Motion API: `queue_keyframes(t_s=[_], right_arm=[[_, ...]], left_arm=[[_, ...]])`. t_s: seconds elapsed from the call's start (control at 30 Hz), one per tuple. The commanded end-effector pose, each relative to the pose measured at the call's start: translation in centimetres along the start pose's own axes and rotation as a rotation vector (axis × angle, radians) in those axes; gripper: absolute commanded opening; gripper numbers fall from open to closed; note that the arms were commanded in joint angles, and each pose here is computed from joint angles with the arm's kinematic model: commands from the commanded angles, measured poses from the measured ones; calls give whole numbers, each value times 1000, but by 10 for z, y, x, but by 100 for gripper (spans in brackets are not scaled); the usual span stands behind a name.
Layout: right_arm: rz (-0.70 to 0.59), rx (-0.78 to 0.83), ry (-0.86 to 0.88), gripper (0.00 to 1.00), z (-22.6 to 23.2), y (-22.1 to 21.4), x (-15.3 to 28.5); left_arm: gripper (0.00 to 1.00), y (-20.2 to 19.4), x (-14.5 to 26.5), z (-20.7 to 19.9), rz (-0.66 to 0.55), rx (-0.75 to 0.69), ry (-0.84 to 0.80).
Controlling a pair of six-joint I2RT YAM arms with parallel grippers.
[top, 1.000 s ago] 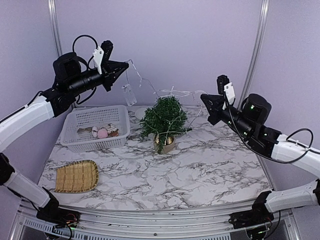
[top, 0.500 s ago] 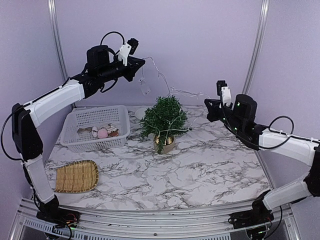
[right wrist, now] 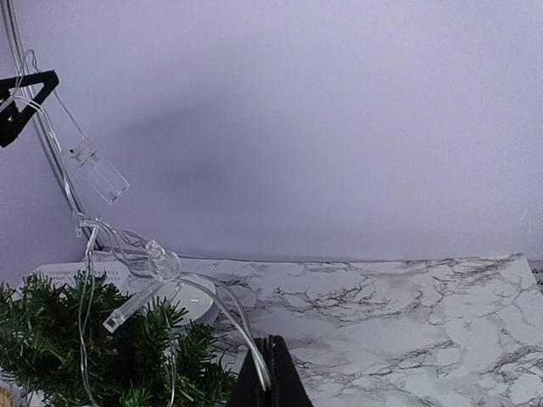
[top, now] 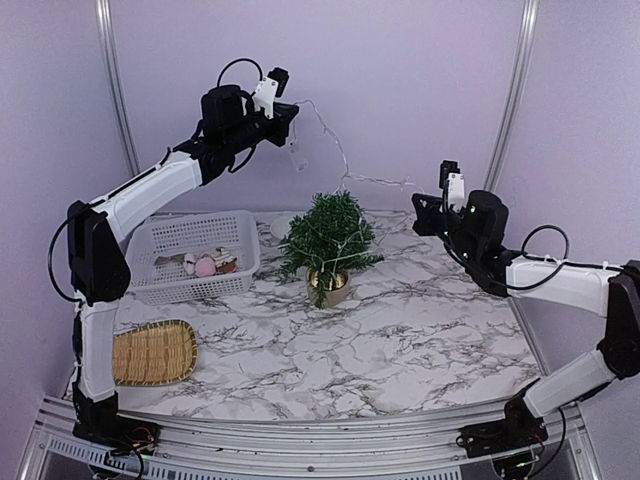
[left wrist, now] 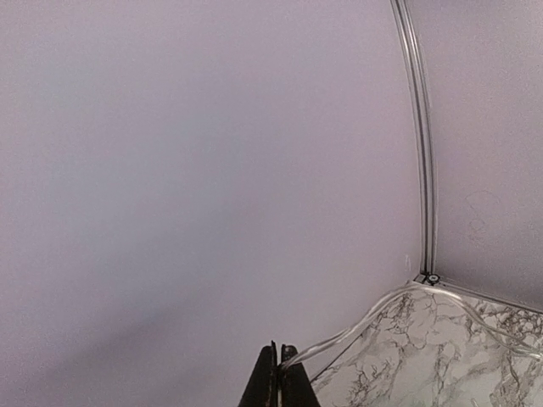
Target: Decorate the small christmas tree
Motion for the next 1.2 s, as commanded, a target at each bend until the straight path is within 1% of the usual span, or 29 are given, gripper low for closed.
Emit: queue_keyframes(t_s=[0.0, 0.13, 0.23, 0.43, 0.73, 0.9, 1.17], right_arm=[[-48, -46, -40, 0, -8, 1, -3], [-50, -62, -66, 0, -13, -6, -7], [-38, -68, -89, 0, -16, -13, -11], [-6, -73, -128, 0, -21, -26, -22], [56, -68, -107, 0, -19, -49, -48], [62, -59, -80, 0, -17, -58, -55], [44, -55, -127, 0, -27, -53, -43]], left_arm=[[0, 20, -5, 29, -77, 50, 128], [0, 6, -12, 37, -61, 58, 170], [0, -8, -17, 53, -36, 71, 263], [0, -33, -20, 72, 10, 73, 340], [0, -80, -20, 93, 144, 60, 420], [0, -85, -9, 106, 169, 58, 462], [0, -74, 11, 142, 157, 111, 522]])
Point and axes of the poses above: each gripper's point midway between its finger pads, its own x axis back along the fingers, its own z axis along the line the jaws close on, y = z × x, the point moved 5 cm from there along x, back along the fingers, and after that the axes turned 6 degrees about x, right-handed, at the moved point
